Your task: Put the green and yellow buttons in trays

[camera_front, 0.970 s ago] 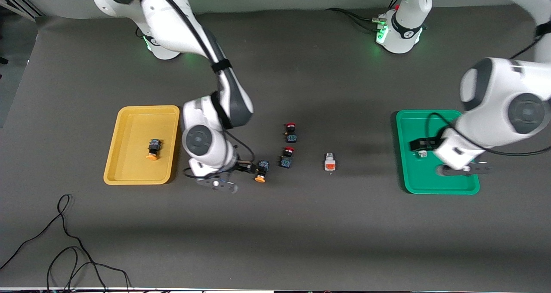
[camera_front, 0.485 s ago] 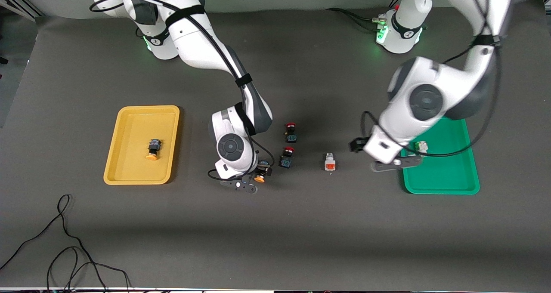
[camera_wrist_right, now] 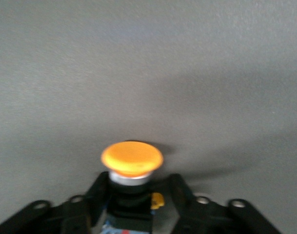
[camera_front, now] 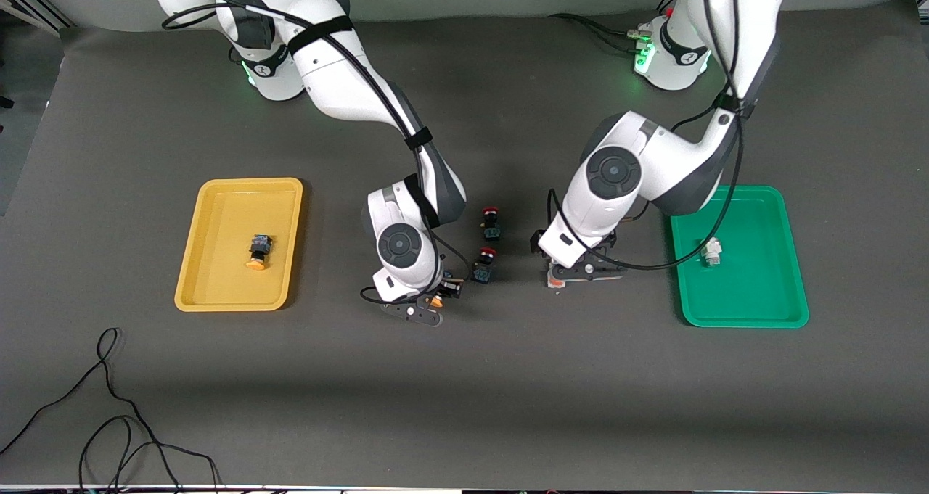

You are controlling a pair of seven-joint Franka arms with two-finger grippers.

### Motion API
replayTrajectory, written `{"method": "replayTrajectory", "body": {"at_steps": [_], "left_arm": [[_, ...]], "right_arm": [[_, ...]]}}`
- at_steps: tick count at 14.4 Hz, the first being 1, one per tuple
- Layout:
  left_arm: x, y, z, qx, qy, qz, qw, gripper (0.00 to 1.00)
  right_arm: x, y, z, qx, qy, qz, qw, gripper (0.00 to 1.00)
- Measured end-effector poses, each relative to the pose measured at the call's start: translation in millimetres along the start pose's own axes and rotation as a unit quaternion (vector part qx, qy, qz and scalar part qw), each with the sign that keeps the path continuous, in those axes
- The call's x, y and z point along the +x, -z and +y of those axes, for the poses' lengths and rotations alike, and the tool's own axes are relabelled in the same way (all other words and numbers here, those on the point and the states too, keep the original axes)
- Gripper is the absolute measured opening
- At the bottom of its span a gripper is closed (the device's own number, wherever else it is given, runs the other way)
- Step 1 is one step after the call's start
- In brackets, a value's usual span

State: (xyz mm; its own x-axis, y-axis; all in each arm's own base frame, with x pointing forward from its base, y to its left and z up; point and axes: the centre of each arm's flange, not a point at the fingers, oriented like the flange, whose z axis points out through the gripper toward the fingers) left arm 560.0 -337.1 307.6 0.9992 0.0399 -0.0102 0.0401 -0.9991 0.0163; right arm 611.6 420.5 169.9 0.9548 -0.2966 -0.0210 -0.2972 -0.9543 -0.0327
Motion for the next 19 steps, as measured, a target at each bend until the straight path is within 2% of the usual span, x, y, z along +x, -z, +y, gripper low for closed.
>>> {"method": "replayTrajectory", "body": {"at_steps": [1, 3, 6, 8, 12, 15, 17, 19], "left_arm": [[0.2, -14.9, 2.0, 0.0, -0.005, 0.0, 1.0, 1.0], [0.4, -50.1, 4.9, -0.004, -0.011, -0.004, 1.0, 1.0], [2.1, -91.4, 5.6, -0.017, -0.01, -0.007, 1.0, 1.0], [5.2, -103.7, 1.7, -0.02, -0.007, -0.005, 1.0, 1.0], [12.0, -119.3, -8.7, -0.01, -0.013, 0.008, 1.0, 0.97], [12.2, -121.6, -8.9, -0.01, -0.013, 0.007, 1.0, 0.64], [15.1, -118.4, -8.2, -0.012, -0.007, 0.01, 1.0, 0.42], [20.6, -111.5, -6.6, -0.016, 0.01, 0.017, 1.0, 0.41]], "right_arm": [[3.1, 6.3, -0.5, 0.003, 0.0, 0.004, 1.0, 0.45], [16.9, 30.2, 8.9, 0.0, -0.003, -0.001, 1.0, 0.45], [54.9, 112.3, 55.7, -0.008, 0.008, -0.052, 0.999, 0.45], [76.3, 180.6, 104.5, -0.013, 0.04, -0.087, 0.995, 0.45], [106.2, 280.1, 220.9, -0.005, 0.121, -0.127, 0.984, 0.45], [123.6, 309.8, 315.2, 0.013, 0.171, -0.14, 0.975, 0.45], [130.1, 308.1, 372.0, 0.023, 0.2, -0.147, 0.969, 0.45], [133.2, 285.6, 412.7, 0.033, 0.226, -0.149, 0.962, 0.45]]}}
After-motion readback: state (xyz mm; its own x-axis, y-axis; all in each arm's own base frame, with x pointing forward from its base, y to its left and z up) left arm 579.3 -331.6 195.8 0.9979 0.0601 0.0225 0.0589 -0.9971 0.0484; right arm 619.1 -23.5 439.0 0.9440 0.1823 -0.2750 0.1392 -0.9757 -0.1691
